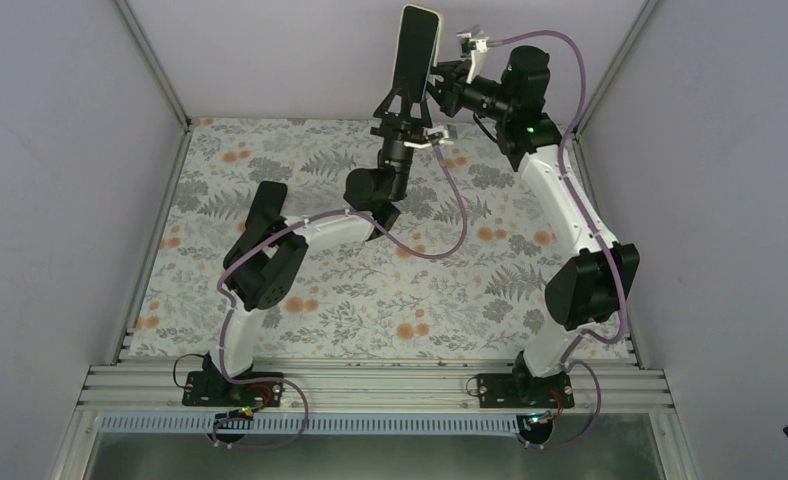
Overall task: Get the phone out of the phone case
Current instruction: Remove the phone case from the phone.
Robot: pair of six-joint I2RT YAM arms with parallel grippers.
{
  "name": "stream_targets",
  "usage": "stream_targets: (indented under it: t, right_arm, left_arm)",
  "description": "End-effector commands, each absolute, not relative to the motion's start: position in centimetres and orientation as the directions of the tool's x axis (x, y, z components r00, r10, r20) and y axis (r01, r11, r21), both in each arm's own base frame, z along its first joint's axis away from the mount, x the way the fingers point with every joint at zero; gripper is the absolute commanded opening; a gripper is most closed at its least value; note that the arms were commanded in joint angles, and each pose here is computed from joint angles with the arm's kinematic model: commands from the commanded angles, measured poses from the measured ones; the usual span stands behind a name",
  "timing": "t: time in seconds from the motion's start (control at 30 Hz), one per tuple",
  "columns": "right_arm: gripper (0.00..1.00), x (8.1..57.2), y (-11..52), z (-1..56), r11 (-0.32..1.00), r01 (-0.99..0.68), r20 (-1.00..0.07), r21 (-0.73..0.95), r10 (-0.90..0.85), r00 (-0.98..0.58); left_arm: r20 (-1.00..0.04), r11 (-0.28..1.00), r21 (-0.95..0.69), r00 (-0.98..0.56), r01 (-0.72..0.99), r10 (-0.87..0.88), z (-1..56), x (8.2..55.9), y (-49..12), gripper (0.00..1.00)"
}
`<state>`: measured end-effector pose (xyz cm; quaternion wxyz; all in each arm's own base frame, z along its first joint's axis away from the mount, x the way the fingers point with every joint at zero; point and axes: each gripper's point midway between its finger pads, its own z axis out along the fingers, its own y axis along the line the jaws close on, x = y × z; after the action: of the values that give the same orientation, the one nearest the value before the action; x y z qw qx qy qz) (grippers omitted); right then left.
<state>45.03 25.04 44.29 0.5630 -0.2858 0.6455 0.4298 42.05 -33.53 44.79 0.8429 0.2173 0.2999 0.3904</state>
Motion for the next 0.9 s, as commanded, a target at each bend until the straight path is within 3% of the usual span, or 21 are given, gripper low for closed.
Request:
stream_targets:
  t: [0.0,0.13,0.47,0.77,0.87]
  right_arm:
    - [0.03,40.4,24.9,41.8,0.327,-0.89,-0.942,0.319,0.008,-0.335]
    - [0.03,40.1,24.6,41.3,0.3,-0.885,-0.929,0.356,0.013,-0.369]
    - [0.03,38.7,25.6,38.0,0.145,-0.884,-0.883,0.444,-0.095,-0.459]
    - [0.03,37.6,25.0,36.1,0.171,-0.887,-0.876,0.429,-0.16,-0.455]
    - [0.03,37.5,24.9,35.4,0.183,-0.879,-0.868,0.44,-0.166,-0.468]
  left_arm:
    - [-0.402,0.599,0.242,0.483,-0.763,0.778,51.7,38.5,-22.2,0.51]
    - [-0.364,0.565,0.231,0.468,-0.792,0.805,51.8,38.2,-22.0,0.43]
    - [-0.317,0.504,0.151,0.441,-0.85,0.839,54.4,37.8,-20.7,0.41]
    - [-0.302,0.463,0.1,0.417,-0.881,0.857,56.3,36.9,-18.7,0.41]
    - [-0.285,0.458,0.098,0.416,-0.884,0.864,56.5,36.6,-18.9,0.36]
